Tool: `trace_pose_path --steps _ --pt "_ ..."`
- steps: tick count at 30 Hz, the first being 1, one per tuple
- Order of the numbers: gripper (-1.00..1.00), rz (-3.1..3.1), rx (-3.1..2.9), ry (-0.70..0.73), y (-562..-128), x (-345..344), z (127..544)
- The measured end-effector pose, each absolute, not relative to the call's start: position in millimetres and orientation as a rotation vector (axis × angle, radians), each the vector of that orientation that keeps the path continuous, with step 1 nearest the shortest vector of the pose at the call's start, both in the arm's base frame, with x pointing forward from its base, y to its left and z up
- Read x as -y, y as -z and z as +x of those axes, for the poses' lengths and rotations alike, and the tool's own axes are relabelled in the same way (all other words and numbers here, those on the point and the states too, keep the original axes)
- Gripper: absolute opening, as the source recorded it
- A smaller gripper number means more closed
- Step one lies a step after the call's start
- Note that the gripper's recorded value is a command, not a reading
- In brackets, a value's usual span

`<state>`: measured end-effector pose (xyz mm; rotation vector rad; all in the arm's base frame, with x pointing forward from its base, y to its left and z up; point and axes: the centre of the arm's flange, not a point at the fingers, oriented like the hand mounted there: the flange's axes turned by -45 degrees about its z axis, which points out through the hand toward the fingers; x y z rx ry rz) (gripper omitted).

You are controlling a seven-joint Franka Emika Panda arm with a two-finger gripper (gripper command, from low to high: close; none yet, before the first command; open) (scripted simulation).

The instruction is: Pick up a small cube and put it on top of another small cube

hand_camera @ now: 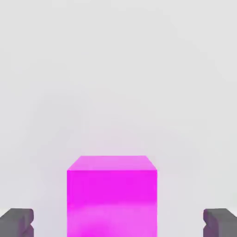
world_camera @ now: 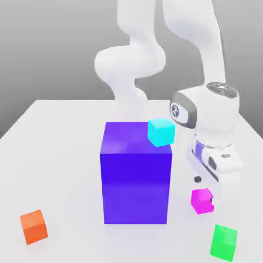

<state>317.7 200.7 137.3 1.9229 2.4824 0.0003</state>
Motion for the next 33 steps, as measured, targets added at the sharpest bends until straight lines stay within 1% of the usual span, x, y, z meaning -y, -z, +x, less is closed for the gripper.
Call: trace_pose_path --steps 1,8,15,26,28,31,32,33 --pt "-1.00 1.924 -2.483 0.000 -129.9 -200.4 317.0" --pt "-1.00 1.924 -2.483 0.002 -128.9 -200.3 316.7" --pt "-1.00 1.932 -2.478 0.004 -186.5 -200.8 319.9" --pt "-1.00 2.193 -2.252 0.005 -237.1 -213.8 443.8" --pt "-1.00 2.210 -2.234 0.002 -227.2 -215.1 454.8" --pt "-1.00 2.216 -2.228 0.002 -189.2 -215.0 457.8" --pt "1.00 2.217 -2.227 0.002 -181.7 -214.7 457.7" --pt "1.00 2.217 -2.227 0.002 -181.7 -214.7 457.7"
